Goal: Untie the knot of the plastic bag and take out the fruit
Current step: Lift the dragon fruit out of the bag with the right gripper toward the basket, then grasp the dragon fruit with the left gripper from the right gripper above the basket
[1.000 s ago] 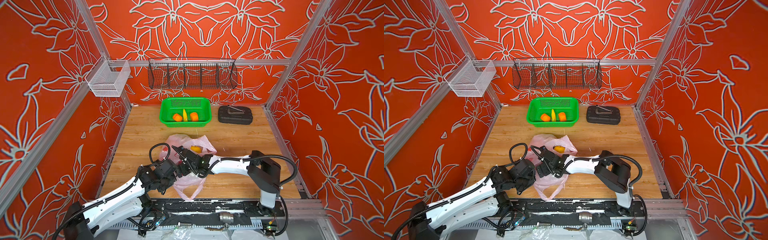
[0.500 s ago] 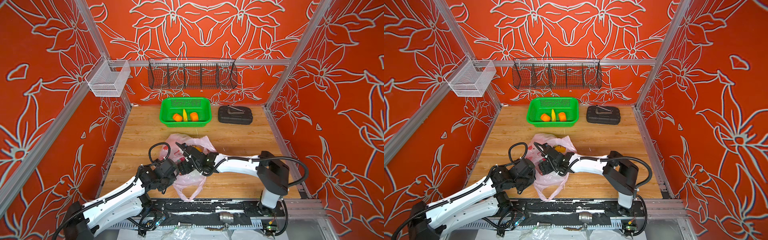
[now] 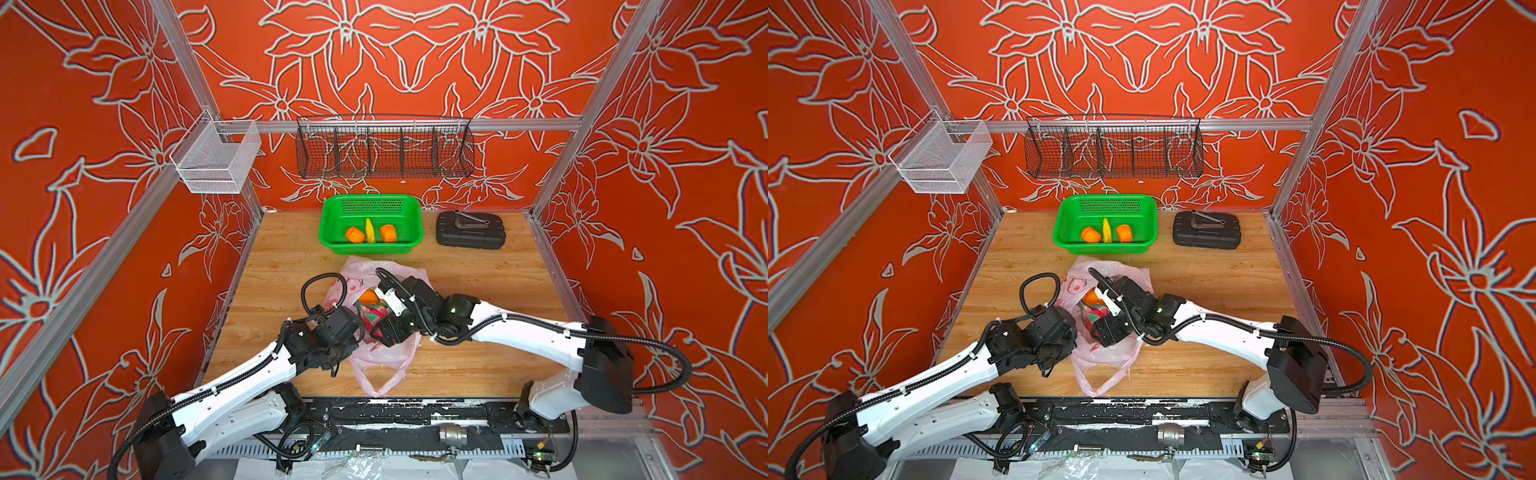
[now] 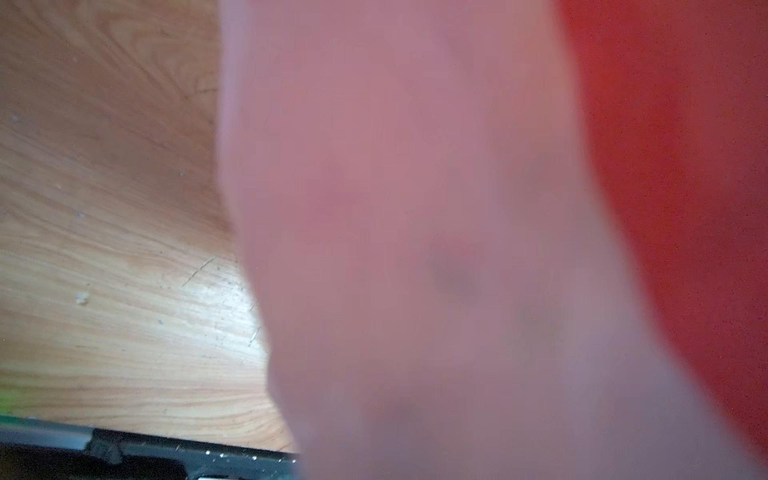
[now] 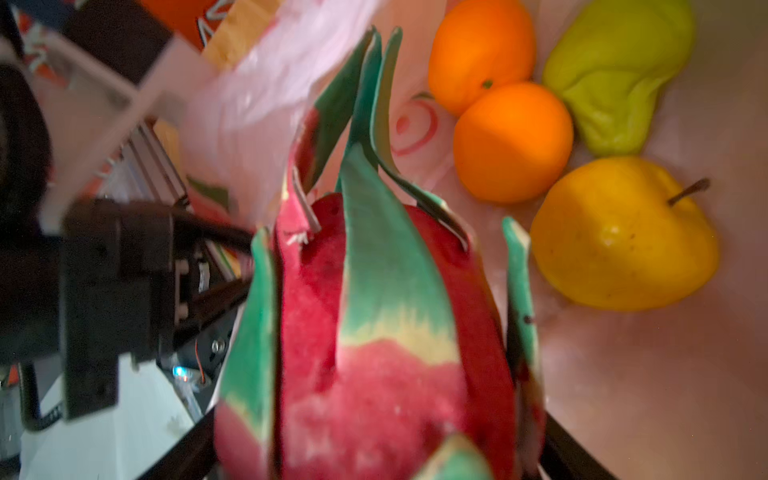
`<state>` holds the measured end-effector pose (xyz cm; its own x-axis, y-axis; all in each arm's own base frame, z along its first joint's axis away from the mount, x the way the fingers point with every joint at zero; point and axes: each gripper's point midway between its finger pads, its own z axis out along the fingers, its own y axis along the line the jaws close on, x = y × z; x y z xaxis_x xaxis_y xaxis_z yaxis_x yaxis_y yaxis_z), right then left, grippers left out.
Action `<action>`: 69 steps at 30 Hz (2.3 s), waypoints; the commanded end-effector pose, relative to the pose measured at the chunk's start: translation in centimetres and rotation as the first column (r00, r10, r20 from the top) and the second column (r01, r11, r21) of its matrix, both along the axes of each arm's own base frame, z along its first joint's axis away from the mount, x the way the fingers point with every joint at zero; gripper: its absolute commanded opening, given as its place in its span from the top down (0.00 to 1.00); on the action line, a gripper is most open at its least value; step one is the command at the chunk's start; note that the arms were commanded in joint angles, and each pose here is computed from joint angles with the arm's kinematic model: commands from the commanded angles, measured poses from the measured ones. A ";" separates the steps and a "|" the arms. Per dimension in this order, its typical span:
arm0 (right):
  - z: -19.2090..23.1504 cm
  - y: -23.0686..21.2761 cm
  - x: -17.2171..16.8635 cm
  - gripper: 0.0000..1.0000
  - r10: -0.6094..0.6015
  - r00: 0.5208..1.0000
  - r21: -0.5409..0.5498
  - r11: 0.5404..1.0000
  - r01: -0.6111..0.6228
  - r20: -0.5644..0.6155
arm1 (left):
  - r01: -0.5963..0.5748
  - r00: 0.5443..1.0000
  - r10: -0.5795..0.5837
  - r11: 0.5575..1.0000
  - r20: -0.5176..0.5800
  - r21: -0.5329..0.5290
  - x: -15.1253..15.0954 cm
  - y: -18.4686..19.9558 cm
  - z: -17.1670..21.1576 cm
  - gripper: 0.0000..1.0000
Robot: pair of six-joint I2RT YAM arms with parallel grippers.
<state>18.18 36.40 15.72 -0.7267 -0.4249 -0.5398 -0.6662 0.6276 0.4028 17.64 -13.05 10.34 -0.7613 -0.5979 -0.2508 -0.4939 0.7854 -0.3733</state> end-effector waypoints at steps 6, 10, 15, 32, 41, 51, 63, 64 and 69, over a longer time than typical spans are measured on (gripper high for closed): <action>3.2 -4.2 -3.5 0.39 0.107 0.993 0.020 0.994 -0.108 0.054 | -0.057 0.991 0.045 0.994 0.128 0.090 3.6 0.3 2.3 1.00; 5.8 -5.4 -3.6 0.40 0.083 0.991 0.084 0.992 -0.092 0.109 | -0.049 0.991 0.033 0.992 0.133 0.120 4.6 -0.2 2.8 0.97; 10.3 -7.3 -1.7 0.43 -0.038 0.974 0.177 0.984 -0.002 0.222 | -0.014 0.987 -0.004 0.994 0.158 0.112 5.5 -1.2 3.6 0.74; 27.5 -8.4 5.0 0.46 -0.326 0.843 0.570 0.821 0.028 0.428 | 0.112 0.901 -0.116 0.993 0.417 0.034 7.7 -3.3 14.1 0.20; 28.7 -9.6 9.9 0.45 -0.439 0.777 0.572 0.811 0.126 0.451 | 0.342 0.694 -0.167 0.932 0.700 -0.118 8.5 -7.8 27.7 0.15; 28.6 -7.7 9.5 0.46 -0.316 0.823 0.587 0.809 -0.026 0.472 | 0.559 0.492 -0.286 0.828 0.822 -0.047 10.8 -14.6 34.4 0.02; 29.7 -8.0 6.9 0.46 -0.283 0.809 0.643 0.752 -0.146 0.515 | 0.590 0.485 -0.287 0.805 0.826 -0.067 12.2 -16.8 34.0 0.03; 30.1 -8.0 6.8 0.45 -0.287 0.805 0.654 0.740 -0.157 0.518 | 0.626 0.471 -0.287 0.775 0.834 -0.086 11.7 -17.5 34.3 0.03; 31.1 -7.9 5.2 0.46 -0.268 0.789 0.685 0.685 -0.248 0.553 | 0.683 0.496 -0.264 0.707 0.827 -0.184 11.3 -19.0 35.0 0.03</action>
<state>27.42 27.81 41.02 -0.3075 0.1651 -0.9371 -0.7815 0.5181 0.3477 30.15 -29.54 43.95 -0.5902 -0.4067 -0.6974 0.4309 0.5718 -0.6981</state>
